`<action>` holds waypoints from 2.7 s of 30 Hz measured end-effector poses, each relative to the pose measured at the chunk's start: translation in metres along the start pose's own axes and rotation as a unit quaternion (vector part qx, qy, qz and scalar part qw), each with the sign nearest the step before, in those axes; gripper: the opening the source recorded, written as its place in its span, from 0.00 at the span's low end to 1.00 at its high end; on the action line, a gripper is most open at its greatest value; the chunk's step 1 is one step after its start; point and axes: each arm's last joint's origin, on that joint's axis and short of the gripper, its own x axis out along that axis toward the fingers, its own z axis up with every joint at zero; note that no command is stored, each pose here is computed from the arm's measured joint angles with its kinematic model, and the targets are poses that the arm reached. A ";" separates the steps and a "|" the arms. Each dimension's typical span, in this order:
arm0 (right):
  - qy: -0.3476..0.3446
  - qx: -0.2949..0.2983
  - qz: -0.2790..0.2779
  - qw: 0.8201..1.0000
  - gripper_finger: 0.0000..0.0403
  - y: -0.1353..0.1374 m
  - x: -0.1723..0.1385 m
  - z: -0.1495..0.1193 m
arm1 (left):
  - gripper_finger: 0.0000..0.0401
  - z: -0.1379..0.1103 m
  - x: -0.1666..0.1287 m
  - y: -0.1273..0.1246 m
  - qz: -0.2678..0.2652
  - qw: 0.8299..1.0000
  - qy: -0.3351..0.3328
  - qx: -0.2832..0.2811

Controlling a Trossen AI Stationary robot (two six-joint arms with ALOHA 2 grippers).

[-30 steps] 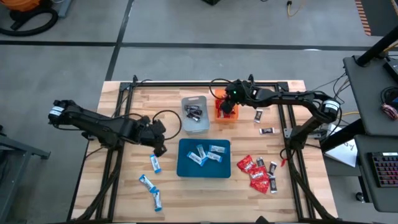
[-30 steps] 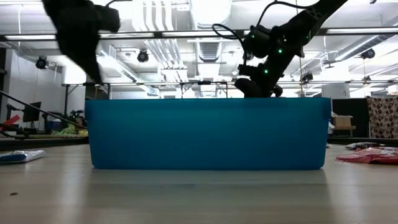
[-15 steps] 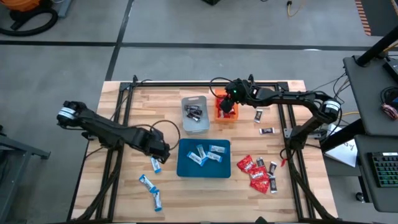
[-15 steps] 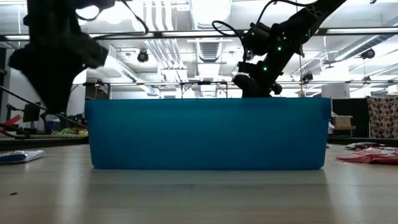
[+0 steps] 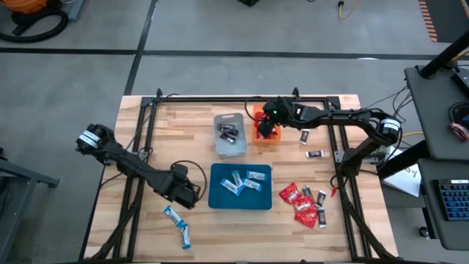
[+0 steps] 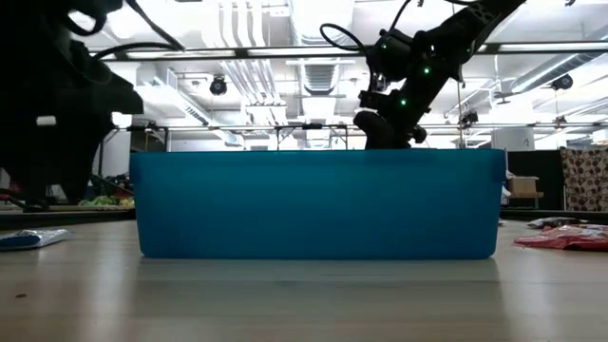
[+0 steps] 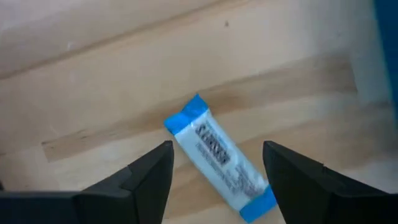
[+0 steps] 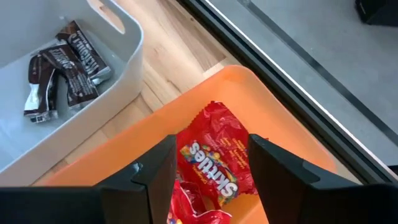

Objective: Sort candy
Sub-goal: Put the white chocolate bar into the blue bin

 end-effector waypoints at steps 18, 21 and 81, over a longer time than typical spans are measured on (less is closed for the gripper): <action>-0.002 -0.011 0.010 1.000 0.46 0.009 -0.002 -0.001 | 0.51 -0.026 0.036 -0.016 0.043 0.998 -0.011 0.048; -0.002 -0.011 0.010 1.000 0.46 0.009 -0.002 -0.001 | 0.42 -0.030 0.037 -0.016 0.040 0.998 -0.015 0.051; -0.360 -0.130 0.348 0.856 0.46 0.131 -0.073 0.023 | 0.10 0.093 -0.052 -0.027 -0.229 0.672 -0.525 0.470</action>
